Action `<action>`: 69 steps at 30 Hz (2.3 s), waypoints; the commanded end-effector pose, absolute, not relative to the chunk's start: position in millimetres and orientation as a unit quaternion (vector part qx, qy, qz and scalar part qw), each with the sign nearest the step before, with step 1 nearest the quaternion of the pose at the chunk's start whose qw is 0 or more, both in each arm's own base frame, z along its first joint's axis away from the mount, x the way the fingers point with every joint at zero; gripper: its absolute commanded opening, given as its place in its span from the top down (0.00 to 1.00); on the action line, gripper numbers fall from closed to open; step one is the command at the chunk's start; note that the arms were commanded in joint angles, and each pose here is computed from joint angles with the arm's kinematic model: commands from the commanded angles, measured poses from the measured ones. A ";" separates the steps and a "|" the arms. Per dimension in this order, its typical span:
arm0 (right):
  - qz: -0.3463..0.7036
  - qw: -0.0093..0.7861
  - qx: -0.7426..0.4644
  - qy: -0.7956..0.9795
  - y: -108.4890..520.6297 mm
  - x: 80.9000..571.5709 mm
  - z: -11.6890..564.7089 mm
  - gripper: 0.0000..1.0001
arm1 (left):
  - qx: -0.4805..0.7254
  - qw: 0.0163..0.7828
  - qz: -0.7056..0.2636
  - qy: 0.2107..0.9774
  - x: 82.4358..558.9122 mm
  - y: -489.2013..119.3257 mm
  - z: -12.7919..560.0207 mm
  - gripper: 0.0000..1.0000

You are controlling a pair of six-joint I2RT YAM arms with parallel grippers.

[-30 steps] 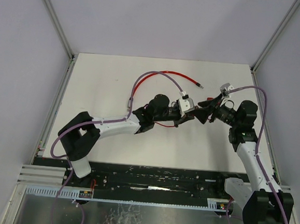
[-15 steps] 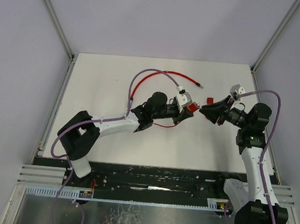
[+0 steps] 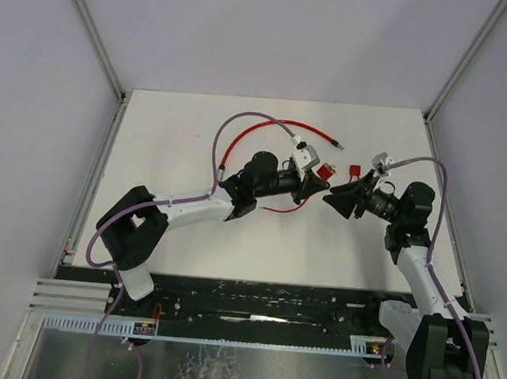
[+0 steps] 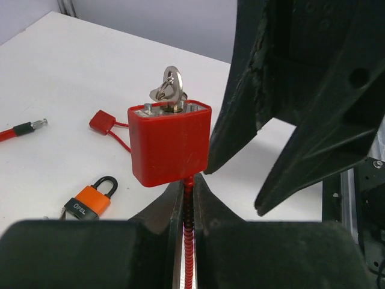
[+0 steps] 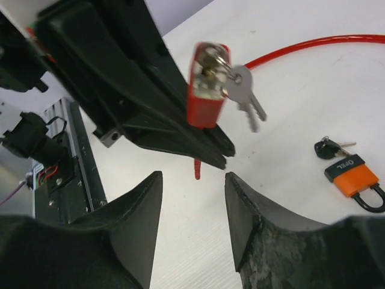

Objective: Lock with the key
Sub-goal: Adjust the lock.

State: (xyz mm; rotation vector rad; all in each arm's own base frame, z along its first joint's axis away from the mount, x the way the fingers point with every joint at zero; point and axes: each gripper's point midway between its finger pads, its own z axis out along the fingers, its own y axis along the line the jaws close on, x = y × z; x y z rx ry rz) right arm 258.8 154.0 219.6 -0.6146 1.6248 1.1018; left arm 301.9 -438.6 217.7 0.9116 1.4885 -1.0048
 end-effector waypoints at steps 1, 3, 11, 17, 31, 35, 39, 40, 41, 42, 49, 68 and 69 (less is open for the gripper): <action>0.447 0.582 -0.223 0.642 150.5 274.5 246.2 0.46 | 0.370 0.574 -0.442 0.581 302.8 -442.8 252.1 1.00; 0.455 0.587 -0.216 0.635 150.9 273.8 252.3 0.45 | 0.369 0.575 -0.443 0.580 302.5 -442.4 252.8 1.00; 0.476 0.604 -0.208 0.604 153.3 265.4 271.2 0.40 | 0.374 0.570 -0.449 0.578 300.1 -445.7 252.7 1.00; 0.472 0.609 -0.179 0.612 149.1 274.0 267.0 0.43 | 0.383 0.565 -0.454 0.572 290.0 -456.1 252.1 1.00; 0.472 0.609 -0.169 0.615 149.6 278.4 263.2 0.49 | 0.406 0.550 -0.460 0.567 272.4 -480.1 247.9 1.00; 0.472 0.601 -0.169 0.622 152.4 279.5 258.5 0.52 | 0.404 0.552 -0.455 0.570 272.7 -481.5 247.3 1.00; 0.472 0.599 -0.170 0.624 153.8 280.2 256.9 0.52 | 0.401 0.555 -0.454 0.571 273.2 -481.1 248.4 1.00; 0.471 0.601 -0.172 0.623 153.7 280.1 257.2 0.53 | 0.401 0.554 -0.454 0.571 273.2 -481.2 248.8 1.00; 0.469 0.603 -0.172 0.622 153.4 280.4 258.3 0.56 | 0.402 0.553 -0.455 0.571 272.2 -482.0 247.8 1.00; 0.468 0.605 -0.173 0.621 153.3 280.3 259.4 0.61 | 0.403 0.552 -0.456 0.570 272.0 -482.2 247.6 1.00; 0.457 0.618 -0.192 0.610 152.4 275.6 274.4 1.00 | 0.404 0.552 -0.458 0.568 270.8 -481.4 248.8 1.00; 0.425 0.632 -0.160 0.627 107.1 284.5 309.9 1.00 | 0.323 0.620 -0.530 0.480 237.4 -419.4 302.9 0.38; 0.422 0.634 -0.160 0.627 104.8 284.2 312.2 1.00 | 0.305 0.615 -0.552 0.473 234.9 -412.2 309.5 0.38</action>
